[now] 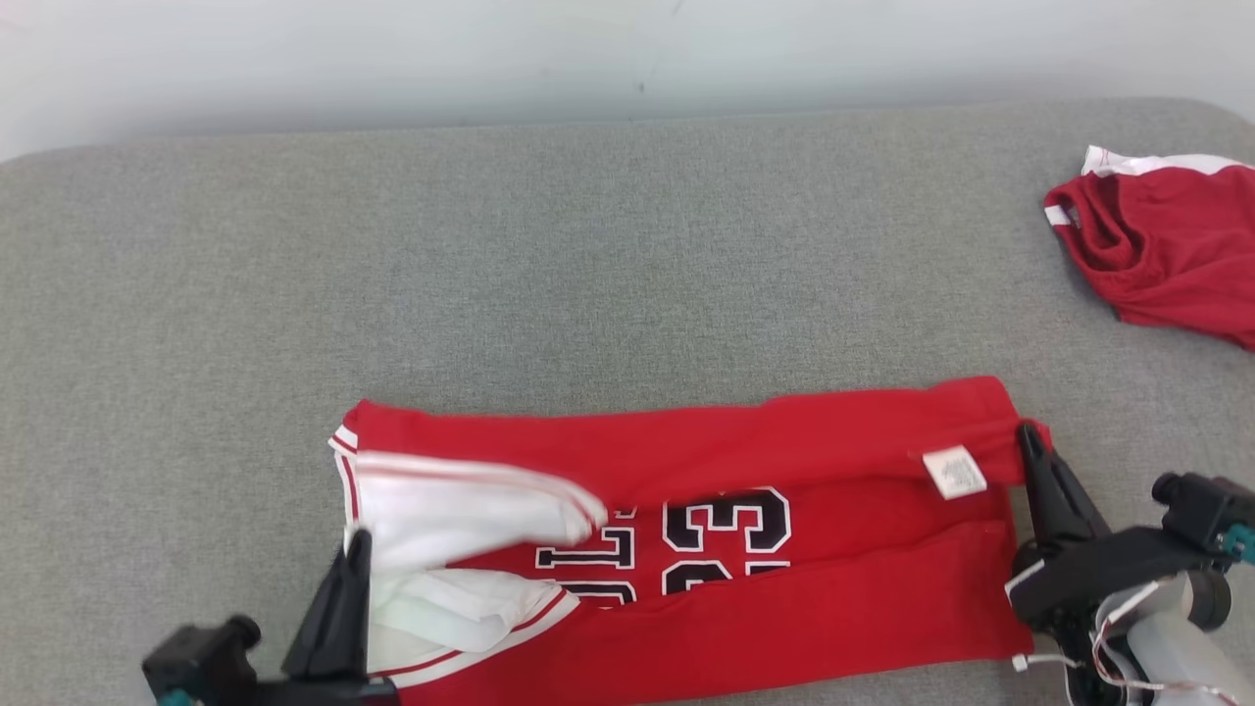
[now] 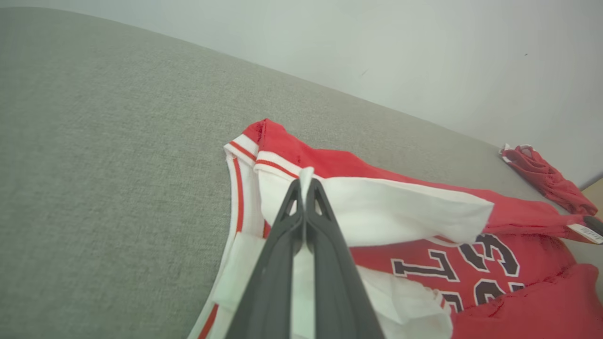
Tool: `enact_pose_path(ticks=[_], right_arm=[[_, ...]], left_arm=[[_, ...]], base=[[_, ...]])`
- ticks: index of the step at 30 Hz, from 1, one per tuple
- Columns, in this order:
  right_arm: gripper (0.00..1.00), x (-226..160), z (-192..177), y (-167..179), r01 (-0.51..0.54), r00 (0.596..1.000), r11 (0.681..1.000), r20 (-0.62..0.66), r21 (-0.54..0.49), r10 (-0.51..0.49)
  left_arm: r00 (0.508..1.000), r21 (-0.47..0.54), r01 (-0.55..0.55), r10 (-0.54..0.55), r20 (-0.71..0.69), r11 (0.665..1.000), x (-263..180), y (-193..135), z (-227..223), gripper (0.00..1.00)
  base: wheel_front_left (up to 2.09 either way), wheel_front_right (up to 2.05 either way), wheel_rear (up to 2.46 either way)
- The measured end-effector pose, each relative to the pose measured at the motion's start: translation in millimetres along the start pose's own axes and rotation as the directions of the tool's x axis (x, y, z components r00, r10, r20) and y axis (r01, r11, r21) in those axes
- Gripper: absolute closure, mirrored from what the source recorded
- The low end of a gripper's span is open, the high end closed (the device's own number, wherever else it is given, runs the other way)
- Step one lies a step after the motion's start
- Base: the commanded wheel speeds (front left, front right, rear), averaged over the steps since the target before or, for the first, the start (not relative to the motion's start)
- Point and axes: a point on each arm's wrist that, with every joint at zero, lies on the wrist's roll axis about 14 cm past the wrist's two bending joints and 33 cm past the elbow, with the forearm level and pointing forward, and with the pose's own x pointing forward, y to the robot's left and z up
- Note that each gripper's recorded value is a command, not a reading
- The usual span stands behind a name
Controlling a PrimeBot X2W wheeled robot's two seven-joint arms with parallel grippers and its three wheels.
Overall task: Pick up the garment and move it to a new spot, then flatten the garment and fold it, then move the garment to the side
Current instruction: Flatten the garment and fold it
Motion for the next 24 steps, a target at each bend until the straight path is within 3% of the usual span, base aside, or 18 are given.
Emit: enact_pose_path(ticks=[7, 8, 9, 10, 11, 20, 24], right_arm=[[1.00, -18.3, -16.5, -0.7, 0.001, 0.999, 1.000, -0.044, 0.006, -0.001], [0.75, -20.6, -20.8, -0.6, 0.001, 0.998, 1.000, -0.060, 0.004, -0.001], [0.75, -22.0, -22.7, -0.7, 0.001, 0.998, 1.000, -0.067, -0.001, -0.001], [0.20, -22.7, -22.6, -0.5, -0.002, 0.998, 1.000, -0.068, -0.010, 0.001], [0.00, -22.6, -20.6, 0.4, -0.004, 0.998, 1.000, -0.061, -0.011, 0.004], [0.00, -25.8, 1.2, 5.6, -0.020, 1.000, 1.000, 0.014, -0.018, 0.020], [0.00, -27.9, -11.7, -2.3, 0.006, 0.999, 0.999, -0.038, -0.049, -0.008]], left_arm=[[0.997, 0.014, -0.052, 0.053, -0.061, 0.999, -19.7, 13.3, -25.5, 1.00], [0.995, 0.022, -0.057, 0.059, -0.078, 0.998, -22.4, 15.4, -31.2, 0.84], [0.994, 0.041, -0.057, 0.061, -0.085, 0.998, -23.8, 16.6, -33.6, 0.84], [0.995, 0.045, -0.062, 0.066, -0.080, 0.997, -23.9, 17.7, -32.4, 0.60], [0.995, 0.042, -0.067, 0.070, -0.073, 0.997, -23.6, 17.7, -31.0, 0.00], [0.987, 0.131, -0.125, 0.110, 0.114, 0.983, -23.0, 17.9, 17.4, 0.00], [0.972, 0.189, -0.182, 0.147, 0.186, 0.965, -32.1, 22.5, 34.3, 0.00]], base=[[0.00, 0.00, 0.00], [0.00, 0.00, 0.00], [0.00, 0.00, 0.00], [0.00, 0.00, 0.00], [0.00, 0.00, 0.00], [0.00, 0.00, 0.00], [0.00, 0.00, 0.00]])
